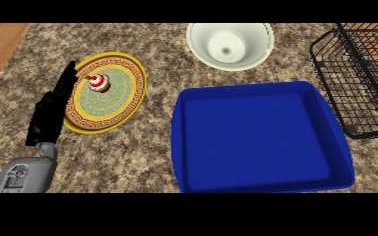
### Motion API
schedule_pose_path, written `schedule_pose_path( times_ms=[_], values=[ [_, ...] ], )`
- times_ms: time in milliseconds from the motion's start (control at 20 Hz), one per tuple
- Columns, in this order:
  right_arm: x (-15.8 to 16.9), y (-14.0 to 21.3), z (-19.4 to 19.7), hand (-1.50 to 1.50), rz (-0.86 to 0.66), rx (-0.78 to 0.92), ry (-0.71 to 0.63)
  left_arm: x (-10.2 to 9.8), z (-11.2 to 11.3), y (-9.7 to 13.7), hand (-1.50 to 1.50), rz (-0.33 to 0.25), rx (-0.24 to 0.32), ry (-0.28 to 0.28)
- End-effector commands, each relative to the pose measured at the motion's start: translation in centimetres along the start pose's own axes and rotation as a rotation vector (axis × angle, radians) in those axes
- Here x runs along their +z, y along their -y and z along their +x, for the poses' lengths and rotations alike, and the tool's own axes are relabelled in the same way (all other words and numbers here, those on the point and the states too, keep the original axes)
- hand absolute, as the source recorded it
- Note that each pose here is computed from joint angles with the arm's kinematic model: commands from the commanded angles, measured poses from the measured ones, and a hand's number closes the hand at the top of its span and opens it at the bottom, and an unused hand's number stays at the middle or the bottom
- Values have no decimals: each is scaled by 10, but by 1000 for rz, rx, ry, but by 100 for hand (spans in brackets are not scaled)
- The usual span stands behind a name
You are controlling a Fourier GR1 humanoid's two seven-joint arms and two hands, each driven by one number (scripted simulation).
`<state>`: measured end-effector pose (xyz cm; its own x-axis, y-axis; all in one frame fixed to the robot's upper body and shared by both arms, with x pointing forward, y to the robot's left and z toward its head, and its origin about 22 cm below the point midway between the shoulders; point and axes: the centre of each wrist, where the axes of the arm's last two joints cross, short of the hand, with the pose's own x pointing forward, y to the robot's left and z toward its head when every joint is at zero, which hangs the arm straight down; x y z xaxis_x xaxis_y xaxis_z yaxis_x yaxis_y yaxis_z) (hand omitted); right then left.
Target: Pick the squash from the tray and place it in the tiered basket
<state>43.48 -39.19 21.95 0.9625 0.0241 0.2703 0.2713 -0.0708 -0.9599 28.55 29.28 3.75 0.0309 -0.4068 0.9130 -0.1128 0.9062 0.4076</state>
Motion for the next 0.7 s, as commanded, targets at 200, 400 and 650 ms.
schedule_pose_path(
  times_ms=[200, 400, 650],
  values=[
    [5, -8, -11, -150, -93, -280, -156, -1, 2, -2, 0, 5, -3, -6],
    [5, 4, -12, -150, -181, -393, -138, 15, -12, 12, 0, -6, -5, -9],
    [20, 26, -11, -150, -309, -424, -143, 9, -12, 1, 0, -3, 5, -16]
  ],
)
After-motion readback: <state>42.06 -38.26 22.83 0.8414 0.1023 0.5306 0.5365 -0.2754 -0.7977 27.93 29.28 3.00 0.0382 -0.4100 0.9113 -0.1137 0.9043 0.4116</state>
